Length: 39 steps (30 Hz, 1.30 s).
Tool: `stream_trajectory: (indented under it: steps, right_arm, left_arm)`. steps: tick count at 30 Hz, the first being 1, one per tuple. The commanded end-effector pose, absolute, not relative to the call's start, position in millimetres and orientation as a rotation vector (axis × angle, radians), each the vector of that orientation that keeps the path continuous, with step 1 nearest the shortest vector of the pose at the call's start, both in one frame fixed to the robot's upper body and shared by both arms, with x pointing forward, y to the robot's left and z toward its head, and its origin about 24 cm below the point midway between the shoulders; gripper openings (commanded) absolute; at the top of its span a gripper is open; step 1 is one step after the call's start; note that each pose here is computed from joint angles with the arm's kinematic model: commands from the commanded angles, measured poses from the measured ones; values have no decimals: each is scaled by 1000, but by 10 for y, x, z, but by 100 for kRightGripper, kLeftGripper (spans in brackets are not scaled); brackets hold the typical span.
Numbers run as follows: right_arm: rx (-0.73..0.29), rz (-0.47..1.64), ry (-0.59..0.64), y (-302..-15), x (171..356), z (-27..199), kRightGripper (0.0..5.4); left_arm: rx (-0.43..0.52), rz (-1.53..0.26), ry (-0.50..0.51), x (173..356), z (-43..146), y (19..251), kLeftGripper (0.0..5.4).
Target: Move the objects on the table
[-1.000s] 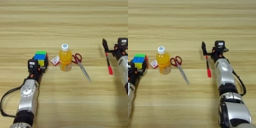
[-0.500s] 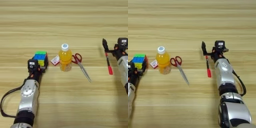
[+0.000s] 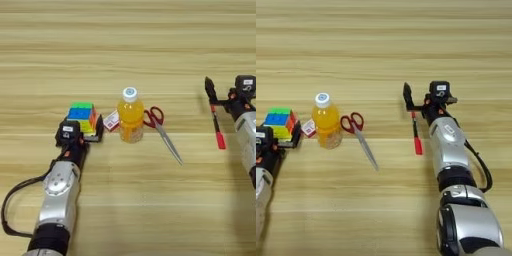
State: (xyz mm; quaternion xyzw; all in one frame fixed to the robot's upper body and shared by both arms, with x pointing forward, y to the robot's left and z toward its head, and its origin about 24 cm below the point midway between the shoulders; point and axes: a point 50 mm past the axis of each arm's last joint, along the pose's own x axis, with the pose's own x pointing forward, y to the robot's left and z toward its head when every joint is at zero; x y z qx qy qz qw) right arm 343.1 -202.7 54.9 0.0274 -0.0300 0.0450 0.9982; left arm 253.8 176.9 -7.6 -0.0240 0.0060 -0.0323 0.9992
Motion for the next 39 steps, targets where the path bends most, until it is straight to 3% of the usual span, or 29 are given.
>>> stream_trajectory:
  steps: [1, 12, 20, 30, 39]
  right_arm:
    - [55, 88, -77, -2029, 3424, 574, 540]
    - [42, 130, -102, -1968, 3357, 594, 540]
    - [2, 208, -141, -1935, 3205, 650, 540]
    - [-22, 418, -210, -1872, 3019, 733, 540]
    - [-1, 652, -193, -1704, 2836, 722, 540]
  left_arm:
    - [-43, -76, 5, 2526, -59, 1755, 522]
    - [-44, -51, -12, 2559, -21, 1801, 540]
    - [-38, -46, -20, 2584, 1, 1799, 540]
    - [-24, -26, -49, 2616, 76, 1857, 540]
    - [10, -5, -105, 2620, 231, 1969, 540]
